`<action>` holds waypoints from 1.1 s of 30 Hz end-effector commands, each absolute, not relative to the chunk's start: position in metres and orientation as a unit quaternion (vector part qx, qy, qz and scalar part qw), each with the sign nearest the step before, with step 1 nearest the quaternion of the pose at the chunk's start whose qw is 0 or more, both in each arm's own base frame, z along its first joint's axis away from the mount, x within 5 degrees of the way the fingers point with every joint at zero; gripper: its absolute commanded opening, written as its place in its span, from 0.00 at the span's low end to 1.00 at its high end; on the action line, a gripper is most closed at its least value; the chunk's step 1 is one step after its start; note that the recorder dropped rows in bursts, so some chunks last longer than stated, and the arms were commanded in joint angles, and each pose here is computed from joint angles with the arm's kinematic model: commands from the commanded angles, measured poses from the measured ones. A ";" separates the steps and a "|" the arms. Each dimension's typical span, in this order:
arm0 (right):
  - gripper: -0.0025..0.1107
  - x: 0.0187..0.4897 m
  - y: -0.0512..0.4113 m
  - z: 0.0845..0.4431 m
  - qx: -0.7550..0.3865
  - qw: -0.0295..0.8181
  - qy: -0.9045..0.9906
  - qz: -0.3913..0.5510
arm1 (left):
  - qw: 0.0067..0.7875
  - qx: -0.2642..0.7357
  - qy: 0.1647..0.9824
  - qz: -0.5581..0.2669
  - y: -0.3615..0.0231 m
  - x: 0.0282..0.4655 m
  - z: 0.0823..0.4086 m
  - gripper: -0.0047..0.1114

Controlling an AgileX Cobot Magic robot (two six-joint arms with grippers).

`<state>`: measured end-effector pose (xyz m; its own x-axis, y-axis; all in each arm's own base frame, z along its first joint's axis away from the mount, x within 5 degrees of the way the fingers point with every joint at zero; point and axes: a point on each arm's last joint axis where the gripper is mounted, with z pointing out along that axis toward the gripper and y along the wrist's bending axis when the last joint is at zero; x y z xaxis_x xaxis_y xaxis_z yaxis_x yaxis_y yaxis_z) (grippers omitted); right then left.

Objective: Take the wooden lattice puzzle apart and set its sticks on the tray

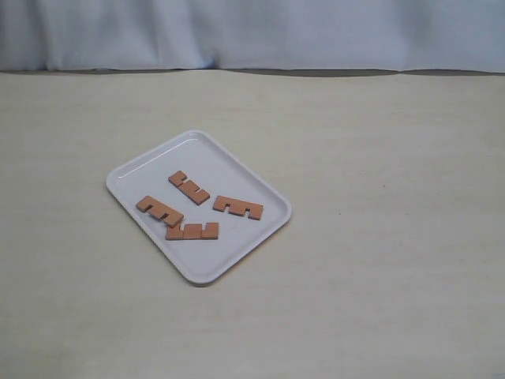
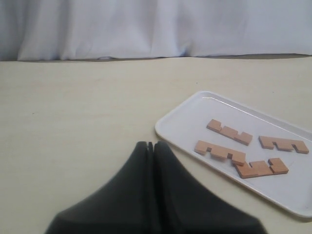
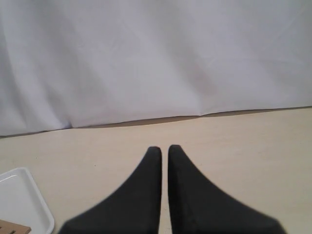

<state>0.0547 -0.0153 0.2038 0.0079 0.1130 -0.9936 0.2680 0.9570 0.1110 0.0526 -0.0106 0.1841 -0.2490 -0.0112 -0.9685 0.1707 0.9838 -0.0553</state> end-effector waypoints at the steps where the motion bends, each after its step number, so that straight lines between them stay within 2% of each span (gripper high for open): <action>1: 0.06 0.054 -0.015 0.203 0.130 0.697 0.703 -0.061 | 0.615 0.054 0.783 -0.076 -0.011 0.053 0.184 0.04; 8: 0.06 0.054 -0.015 0.202 0.115 0.691 0.710 -0.075 | 0.615 0.054 0.783 -0.076 -0.011 0.053 0.184 0.04; 14: 0.06 0.051 -0.016 0.182 0.124 0.605 0.783 -0.079 | 0.615 0.054 0.783 -0.076 -0.011 0.053 0.184 0.04; 18: 0.06 0.052 -0.014 0.182 0.145 0.610 0.778 -0.046 | 0.615 0.054 0.783 -0.076 -0.011 0.053 0.184 0.04; 33: 0.06 0.052 -0.014 0.182 0.145 0.610 0.778 -0.046 | 0.615 0.054 0.783 -0.076 -0.011 0.053 0.184 0.04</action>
<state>0.0522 -0.0135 0.1830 -0.2110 0.1789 -0.9610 0.2827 0.9522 0.1153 0.0526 -0.0106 0.1841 -0.2490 -0.0112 -0.9685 0.1707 0.9838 -0.0553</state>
